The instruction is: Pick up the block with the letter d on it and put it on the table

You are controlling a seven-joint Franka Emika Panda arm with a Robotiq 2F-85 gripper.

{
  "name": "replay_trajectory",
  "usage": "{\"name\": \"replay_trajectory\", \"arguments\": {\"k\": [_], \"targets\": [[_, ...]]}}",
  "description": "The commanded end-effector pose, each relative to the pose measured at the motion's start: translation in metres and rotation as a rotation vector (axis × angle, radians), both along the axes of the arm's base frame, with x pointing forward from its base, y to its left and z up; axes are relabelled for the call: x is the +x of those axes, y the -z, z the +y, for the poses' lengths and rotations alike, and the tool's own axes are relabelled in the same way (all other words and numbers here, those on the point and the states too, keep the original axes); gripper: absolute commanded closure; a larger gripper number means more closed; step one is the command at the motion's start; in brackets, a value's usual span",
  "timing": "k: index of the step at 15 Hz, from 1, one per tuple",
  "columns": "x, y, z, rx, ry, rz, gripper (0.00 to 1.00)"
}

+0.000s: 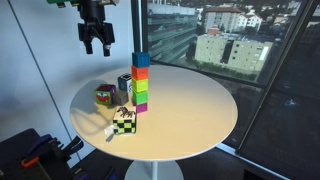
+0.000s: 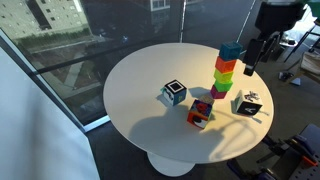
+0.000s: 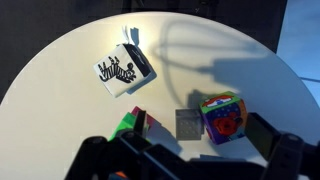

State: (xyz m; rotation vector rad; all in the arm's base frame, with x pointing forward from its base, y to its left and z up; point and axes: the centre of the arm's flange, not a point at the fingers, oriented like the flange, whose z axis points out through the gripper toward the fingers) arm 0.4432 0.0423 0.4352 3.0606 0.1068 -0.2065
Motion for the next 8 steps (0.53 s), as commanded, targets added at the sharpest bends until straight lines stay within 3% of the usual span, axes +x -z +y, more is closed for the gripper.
{"name": "replay_trajectory", "arguments": {"k": [1, 8], "targets": [[-0.018, -0.014, -0.011, 0.034, 0.008, -0.032, 0.00], [-0.014, -0.013, -0.007, 0.012, 0.008, -0.030, 0.00]]}}
